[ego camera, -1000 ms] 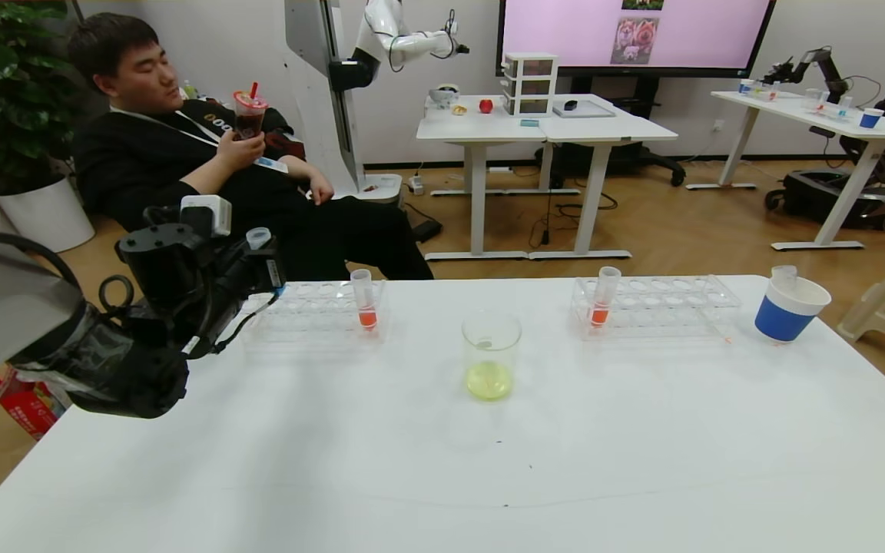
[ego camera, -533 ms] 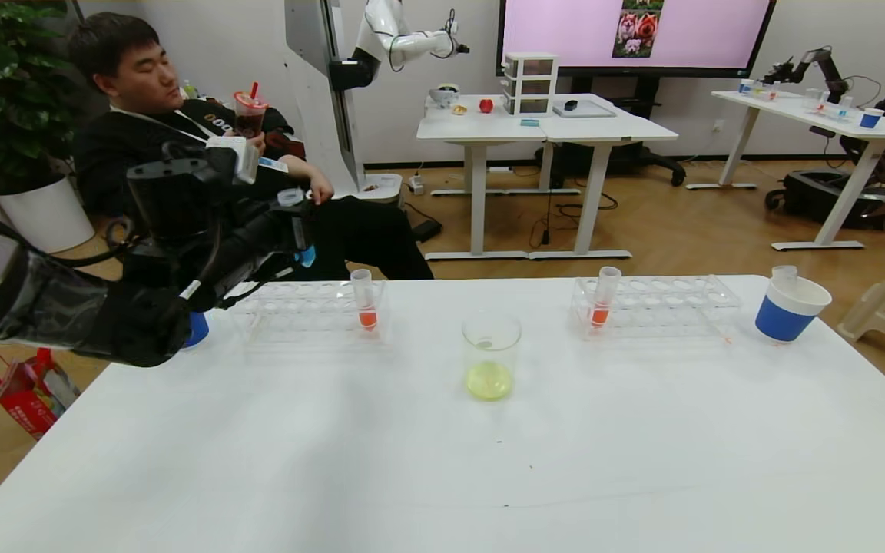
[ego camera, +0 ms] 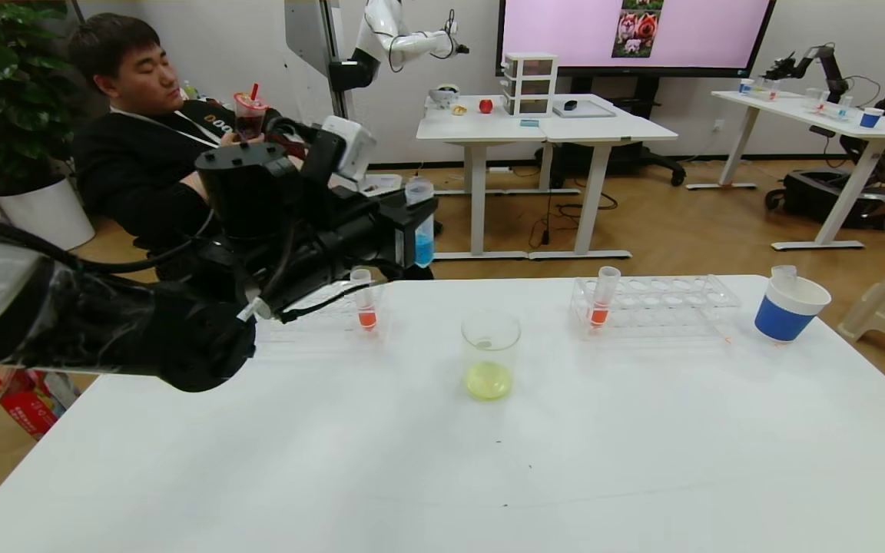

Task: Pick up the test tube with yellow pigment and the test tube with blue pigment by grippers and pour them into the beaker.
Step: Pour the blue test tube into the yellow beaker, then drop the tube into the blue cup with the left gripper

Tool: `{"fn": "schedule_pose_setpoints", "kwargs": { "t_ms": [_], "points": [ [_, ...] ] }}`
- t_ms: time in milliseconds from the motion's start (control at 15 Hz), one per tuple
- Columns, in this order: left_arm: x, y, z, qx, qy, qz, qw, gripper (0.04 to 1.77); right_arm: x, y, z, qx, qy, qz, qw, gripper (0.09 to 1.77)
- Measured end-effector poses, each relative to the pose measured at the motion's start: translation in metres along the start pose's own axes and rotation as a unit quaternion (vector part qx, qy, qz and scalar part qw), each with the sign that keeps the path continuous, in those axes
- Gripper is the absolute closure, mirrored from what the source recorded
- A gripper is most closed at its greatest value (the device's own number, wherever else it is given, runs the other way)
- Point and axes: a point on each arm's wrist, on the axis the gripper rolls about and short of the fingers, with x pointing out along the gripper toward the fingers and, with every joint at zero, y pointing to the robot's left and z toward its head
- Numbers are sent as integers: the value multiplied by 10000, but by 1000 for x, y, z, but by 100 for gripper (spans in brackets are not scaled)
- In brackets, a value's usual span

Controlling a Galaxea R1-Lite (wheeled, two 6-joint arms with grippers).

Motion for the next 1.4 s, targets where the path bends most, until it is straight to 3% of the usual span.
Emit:
{"fn": "schedule_pose_setpoints", "kwargs": {
  "t_ms": [200, 333, 467, 667, 867, 1000, 1267, 1400],
  "points": [
    [7, -9, -16, 624, -275, -313, 9972, 131, 0, 0, 0, 0, 0, 1, 10000, 12],
    [14, -13, -30, 1325, -493, -612, 9881, 131, 0, 0, 0, 0, 0, 1, 10000, 12],
    [18, -15, -44, 1837, -456, -908, 9777, 131, 0, 0, 0, -2, 0, 1, 10000, 12],
    [22, -16, -61, 2688, -566, -1313, 9525, 131, 0, 0, 0, 0, 2, 1, 10000, 12],
    [24, -17, -67, 3145, -877, -1402, 9348, 131, 0, 0, 0, 0, -2, 1, 10000, 12],
    [25, -17, -72, 3452, -1042, -1602, 9189, 131, 0, 0, 0, 0, 0, 1, 10000, 12],
    [23, -18, -80, 3819, -1147, -1754, 9001, 131, 0, 0, 0, 0, 0, 1, 10000, 12],
    [22, -19, -87, 4222, -1293, -1962, 8755, 131, 0, 0, 0, 0, 0, 1, 10000, 12]
  ]
}}
